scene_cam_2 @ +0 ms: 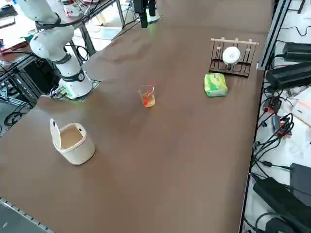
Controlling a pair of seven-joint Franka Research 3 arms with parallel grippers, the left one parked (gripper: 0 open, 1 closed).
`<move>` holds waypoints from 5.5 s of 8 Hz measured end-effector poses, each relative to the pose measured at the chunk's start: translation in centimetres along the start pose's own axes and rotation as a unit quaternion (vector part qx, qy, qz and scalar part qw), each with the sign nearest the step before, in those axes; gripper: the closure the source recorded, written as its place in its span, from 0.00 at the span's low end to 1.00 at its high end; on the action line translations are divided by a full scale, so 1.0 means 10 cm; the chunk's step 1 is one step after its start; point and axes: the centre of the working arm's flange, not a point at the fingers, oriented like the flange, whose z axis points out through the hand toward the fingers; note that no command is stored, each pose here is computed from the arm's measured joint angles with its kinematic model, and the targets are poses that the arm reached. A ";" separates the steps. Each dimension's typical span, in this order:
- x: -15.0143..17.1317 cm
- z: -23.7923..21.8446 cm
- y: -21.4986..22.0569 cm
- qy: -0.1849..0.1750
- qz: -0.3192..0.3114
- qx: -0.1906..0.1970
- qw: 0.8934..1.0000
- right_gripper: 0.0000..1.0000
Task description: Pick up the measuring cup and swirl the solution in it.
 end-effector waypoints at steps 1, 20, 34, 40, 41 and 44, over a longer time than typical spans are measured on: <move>0.00 0.00 0.01 0.000 0.001 0.000 1.000 0.00; 0.00 2.71 -0.79 -0.041 0.228 -0.137 0.963 0.07; 0.05 3.31 -0.83 -0.052 0.247 -0.178 0.951 0.36; 0.03 3.33 -0.82 -0.060 0.249 -0.183 0.949 0.67; 0.03 3.33 -0.82 -0.060 0.250 -0.184 0.949 0.74; 0.04 3.32 -0.82 -0.059 0.251 -0.183 0.949 0.98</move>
